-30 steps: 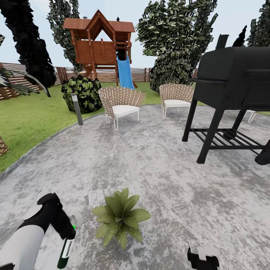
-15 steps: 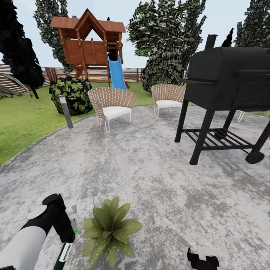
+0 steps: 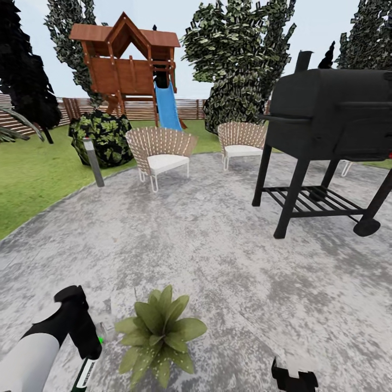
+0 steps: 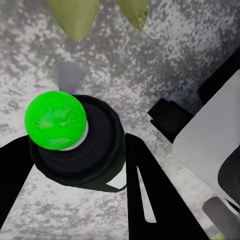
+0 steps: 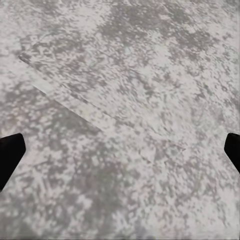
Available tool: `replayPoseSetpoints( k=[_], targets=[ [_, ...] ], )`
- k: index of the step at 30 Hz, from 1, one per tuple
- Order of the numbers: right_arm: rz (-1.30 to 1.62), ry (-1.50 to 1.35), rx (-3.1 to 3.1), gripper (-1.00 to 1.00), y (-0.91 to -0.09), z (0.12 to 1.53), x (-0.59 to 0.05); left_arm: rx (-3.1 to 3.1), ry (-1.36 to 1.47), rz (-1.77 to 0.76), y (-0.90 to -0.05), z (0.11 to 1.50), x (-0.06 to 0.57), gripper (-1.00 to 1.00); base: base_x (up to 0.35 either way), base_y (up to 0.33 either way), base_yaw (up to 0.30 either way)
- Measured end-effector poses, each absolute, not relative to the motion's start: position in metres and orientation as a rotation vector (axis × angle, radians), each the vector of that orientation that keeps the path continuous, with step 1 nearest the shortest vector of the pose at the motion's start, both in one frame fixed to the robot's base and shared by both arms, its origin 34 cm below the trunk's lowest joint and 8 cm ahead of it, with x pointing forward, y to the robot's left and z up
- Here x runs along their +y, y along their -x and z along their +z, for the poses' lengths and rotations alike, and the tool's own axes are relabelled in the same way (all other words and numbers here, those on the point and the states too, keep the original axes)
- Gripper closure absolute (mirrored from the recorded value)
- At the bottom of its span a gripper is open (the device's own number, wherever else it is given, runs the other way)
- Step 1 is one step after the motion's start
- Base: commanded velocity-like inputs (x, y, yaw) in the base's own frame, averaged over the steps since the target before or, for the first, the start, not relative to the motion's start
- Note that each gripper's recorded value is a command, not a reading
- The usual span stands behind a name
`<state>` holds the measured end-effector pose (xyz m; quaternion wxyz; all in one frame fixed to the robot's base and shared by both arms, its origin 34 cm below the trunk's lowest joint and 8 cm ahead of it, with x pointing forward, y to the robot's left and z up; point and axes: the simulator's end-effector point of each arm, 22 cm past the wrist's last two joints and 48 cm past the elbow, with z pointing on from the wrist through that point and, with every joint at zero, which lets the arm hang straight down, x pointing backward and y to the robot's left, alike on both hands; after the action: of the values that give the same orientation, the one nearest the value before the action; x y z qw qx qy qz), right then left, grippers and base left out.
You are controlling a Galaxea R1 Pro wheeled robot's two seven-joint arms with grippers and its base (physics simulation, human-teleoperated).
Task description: Pick up the pesticide atomizer in the garden and spray insectifuge to fully cover both potted plants in the garden.
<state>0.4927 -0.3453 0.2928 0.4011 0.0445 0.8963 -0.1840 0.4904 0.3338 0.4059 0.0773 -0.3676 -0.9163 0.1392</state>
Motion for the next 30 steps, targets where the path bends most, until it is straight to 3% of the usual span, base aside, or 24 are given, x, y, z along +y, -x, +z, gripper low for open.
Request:
replayPoseSetpoints(
  k=[7, 12, 25, 30],
  targets=[
    [-0.465, -0.113, 2.263, -1.0, -0.4937, 0.2944, -0.3457, -2.749, 1.104, 0.416, -0.4915, 0.4078, 0.3325, 1.0, -0.006, 0.306, -0.227],
    [-0.458, -0.117, 2.262, -1.0, -0.4945, 0.2946, -0.3414, -2.755, 1.102, 0.421, -0.4926, 0.4083, 0.3303, 1.0, 0.07, 0.267, -0.026],
    [-0.463, -0.119, 2.253, -1.0, -0.4963, 0.2978, -0.345, -2.722, 1.199, 0.438, -0.4902, 0.4086, 0.33, 1.0, 0.016, 0.016, -0.141],
    [-0.462, -0.118, 2.251, -1.0, -0.4971, 0.2985, -0.3448, -2.72, 1.233, 0.44, -0.4922, 0.4105, 0.3314, 1.0, -0.214, 0.069, -0.101]
  ],
)
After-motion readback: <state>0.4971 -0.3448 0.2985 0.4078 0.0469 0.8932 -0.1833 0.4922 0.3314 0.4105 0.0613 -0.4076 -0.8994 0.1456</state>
